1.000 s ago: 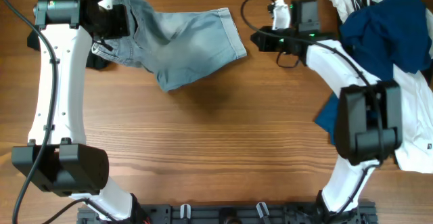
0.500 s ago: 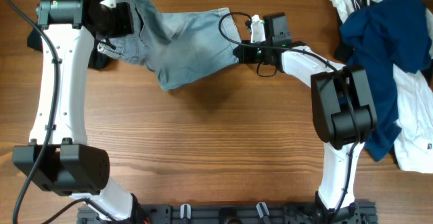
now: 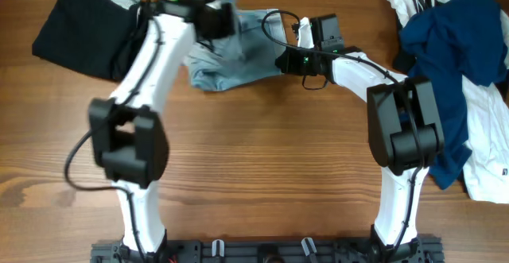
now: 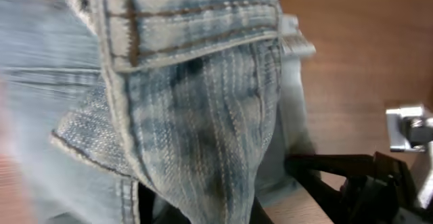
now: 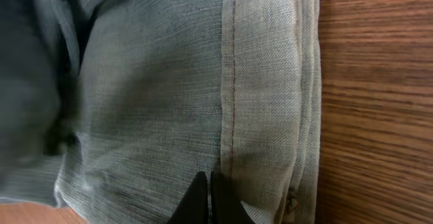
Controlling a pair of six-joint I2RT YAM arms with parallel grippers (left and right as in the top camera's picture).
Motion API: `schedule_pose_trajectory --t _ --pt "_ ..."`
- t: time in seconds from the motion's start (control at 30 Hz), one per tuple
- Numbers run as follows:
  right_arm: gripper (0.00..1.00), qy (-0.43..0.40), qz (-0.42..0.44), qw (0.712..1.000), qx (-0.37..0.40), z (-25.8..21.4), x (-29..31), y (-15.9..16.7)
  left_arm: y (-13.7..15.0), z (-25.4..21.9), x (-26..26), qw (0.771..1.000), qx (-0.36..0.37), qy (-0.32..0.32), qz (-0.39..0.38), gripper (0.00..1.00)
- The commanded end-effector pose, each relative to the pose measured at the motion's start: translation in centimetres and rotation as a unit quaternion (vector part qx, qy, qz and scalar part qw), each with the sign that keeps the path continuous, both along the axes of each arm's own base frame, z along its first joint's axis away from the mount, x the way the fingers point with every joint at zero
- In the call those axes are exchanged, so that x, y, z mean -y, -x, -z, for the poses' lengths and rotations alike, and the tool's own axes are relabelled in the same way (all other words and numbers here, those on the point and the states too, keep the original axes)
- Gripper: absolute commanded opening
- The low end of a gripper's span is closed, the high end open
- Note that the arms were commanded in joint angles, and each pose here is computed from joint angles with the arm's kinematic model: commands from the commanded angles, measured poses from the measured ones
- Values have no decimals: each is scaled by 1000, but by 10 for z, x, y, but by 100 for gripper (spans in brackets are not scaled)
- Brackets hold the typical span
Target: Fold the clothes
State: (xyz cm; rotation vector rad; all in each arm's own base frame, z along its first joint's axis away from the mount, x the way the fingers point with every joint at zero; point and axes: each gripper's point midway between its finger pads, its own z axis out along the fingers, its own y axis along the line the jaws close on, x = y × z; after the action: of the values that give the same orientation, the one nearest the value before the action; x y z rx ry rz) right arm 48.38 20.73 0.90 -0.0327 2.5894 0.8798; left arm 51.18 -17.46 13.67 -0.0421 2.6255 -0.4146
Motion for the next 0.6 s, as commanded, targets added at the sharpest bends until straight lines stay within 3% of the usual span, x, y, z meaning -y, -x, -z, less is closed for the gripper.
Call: schedule_pose_trajectory --t 0.0,0.07,0.1,0.13,0.17,0.2,0.47,0.57 --pt "4 17 24 999 -43 32 19 9 0 2 45 998 -3 53 21 4" --pt "4 16 28 999 -44 32 22 7 0 -2 59 997 8 65 35 6" --pt "4 10 31 998 -45 31 24 6 -2 -4 63 997 15 67 39 21" --pt "4 4 32 999 -45 29 26 5 -2 -5 65 997 19 68 40 43" --pt "4 -7 31 999 -41 26 28 2 -3 -5 65 997 20 68 40 89" --pt "4 -24 29 999 -35 20 31 -2 -3 -5 65 997 19 68 40 100" --pt "7 -122 70 989 45 -75 106 -34 -10 -28 31 996 25 90 9 100" --pt "18 -145 70 984 79 -112 132 -34 0 -37 30 996 32 68 45 100"
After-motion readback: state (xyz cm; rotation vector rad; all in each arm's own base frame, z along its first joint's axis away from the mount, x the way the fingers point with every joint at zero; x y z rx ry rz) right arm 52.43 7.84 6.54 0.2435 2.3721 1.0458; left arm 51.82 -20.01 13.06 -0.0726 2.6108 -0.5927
